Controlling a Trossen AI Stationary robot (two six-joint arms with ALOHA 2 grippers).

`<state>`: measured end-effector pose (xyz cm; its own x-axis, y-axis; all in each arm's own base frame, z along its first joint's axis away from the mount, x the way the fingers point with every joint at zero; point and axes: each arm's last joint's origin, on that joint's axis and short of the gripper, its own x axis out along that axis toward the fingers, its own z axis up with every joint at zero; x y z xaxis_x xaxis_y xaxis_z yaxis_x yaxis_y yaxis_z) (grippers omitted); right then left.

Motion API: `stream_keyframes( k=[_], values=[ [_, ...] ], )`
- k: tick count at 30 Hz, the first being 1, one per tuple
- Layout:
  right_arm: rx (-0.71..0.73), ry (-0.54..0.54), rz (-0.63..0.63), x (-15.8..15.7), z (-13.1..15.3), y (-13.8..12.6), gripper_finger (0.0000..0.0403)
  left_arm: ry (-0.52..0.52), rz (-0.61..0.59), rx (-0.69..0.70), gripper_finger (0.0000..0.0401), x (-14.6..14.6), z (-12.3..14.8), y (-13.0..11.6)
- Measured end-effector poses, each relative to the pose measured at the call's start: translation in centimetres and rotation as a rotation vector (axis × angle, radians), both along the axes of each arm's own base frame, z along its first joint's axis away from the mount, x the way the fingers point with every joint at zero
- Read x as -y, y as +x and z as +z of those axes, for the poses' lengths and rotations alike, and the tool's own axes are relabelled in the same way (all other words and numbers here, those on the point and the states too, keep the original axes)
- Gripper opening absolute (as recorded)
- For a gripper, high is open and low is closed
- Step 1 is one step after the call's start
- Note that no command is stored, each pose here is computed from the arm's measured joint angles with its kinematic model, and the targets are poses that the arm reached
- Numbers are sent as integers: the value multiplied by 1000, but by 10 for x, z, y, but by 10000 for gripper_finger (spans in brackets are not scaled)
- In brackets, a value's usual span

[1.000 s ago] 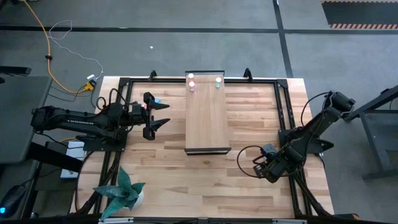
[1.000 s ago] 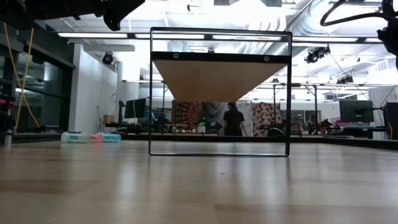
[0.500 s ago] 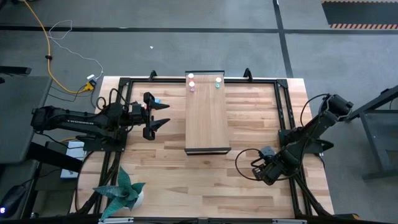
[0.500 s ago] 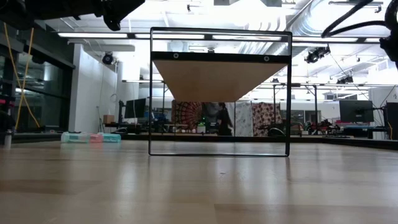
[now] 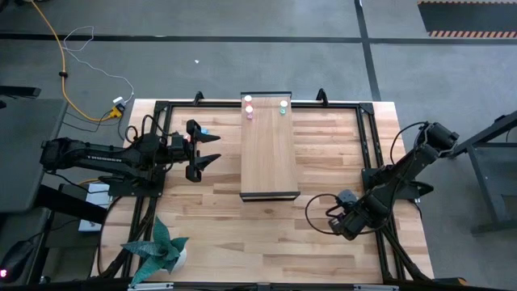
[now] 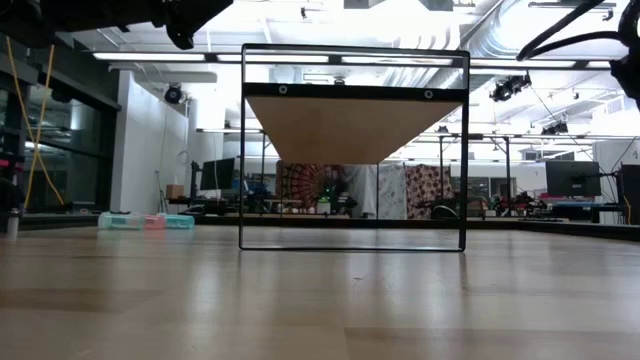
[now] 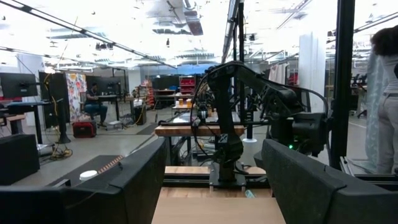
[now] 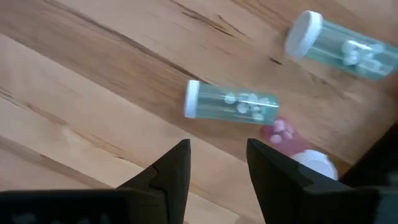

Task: Pick and place medicine bottles onto shelf by color
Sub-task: Put the transparent pink pill bottle on the shelf

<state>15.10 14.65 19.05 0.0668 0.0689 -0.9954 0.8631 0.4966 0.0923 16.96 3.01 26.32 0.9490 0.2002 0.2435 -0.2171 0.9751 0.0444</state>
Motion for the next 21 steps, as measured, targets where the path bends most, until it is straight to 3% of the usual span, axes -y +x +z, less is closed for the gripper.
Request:
stream_keyframes(
  k=[11, 21],
  values=[
    [-43, -147, 63, 7, 25, -2, 146, 0, 0, 0, 255, 0, 0, 0],
    [-64, -135, 88, 5, 27, -5, 146, -1, 0, 0, 255, 0, 0, 0]
  ],
)
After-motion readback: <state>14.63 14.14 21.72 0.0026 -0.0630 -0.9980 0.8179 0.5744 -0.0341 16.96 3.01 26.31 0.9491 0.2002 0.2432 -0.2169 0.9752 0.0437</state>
